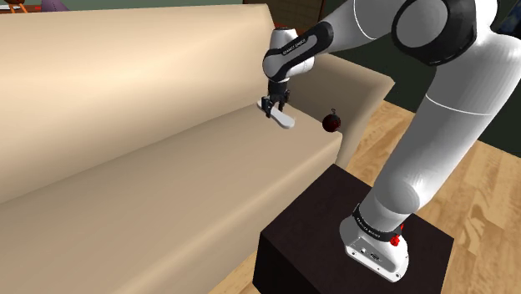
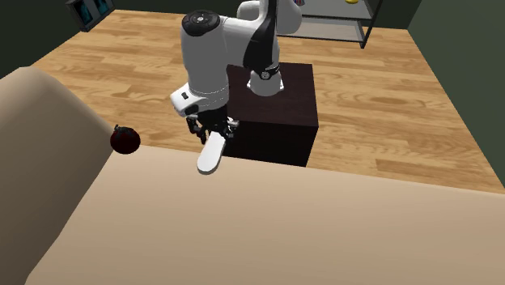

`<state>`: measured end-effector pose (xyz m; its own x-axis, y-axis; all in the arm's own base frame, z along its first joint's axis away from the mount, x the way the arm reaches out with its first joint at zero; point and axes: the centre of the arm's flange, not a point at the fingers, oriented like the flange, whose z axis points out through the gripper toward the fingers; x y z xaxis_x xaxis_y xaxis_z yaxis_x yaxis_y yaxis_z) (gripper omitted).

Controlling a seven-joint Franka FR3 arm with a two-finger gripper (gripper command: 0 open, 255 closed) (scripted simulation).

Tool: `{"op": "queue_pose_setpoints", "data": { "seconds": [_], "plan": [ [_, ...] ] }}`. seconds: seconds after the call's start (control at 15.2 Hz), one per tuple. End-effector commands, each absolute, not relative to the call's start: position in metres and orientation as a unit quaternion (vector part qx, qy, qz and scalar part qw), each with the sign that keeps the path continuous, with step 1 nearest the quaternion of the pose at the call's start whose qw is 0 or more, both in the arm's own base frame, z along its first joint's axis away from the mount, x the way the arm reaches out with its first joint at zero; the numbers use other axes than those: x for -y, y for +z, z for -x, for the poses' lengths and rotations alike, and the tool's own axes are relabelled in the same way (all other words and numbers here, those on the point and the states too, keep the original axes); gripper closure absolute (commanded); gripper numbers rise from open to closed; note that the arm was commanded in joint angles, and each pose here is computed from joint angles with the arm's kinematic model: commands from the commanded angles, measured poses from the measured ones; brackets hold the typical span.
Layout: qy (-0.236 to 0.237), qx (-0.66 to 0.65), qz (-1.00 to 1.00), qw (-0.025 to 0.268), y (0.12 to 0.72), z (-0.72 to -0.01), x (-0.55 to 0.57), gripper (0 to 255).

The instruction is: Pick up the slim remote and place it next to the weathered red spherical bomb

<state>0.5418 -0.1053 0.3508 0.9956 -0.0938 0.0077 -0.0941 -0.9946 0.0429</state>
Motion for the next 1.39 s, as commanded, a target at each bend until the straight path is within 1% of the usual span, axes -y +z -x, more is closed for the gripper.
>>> {"op": "queue_pose_setpoints", "data": {
  "seconds": [0.0,1.12,1.32],
  "plan": [
    [0.003,0.046,-0.999,0.021,0.353,-0.537,0.131,255],
    [0.003,0.046,-0.999,0.021,0.355,-0.489,0.351,255],
    [0.003,0.046,-0.999,0.021,0.344,-0.488,0.357,255]
  ]
}}
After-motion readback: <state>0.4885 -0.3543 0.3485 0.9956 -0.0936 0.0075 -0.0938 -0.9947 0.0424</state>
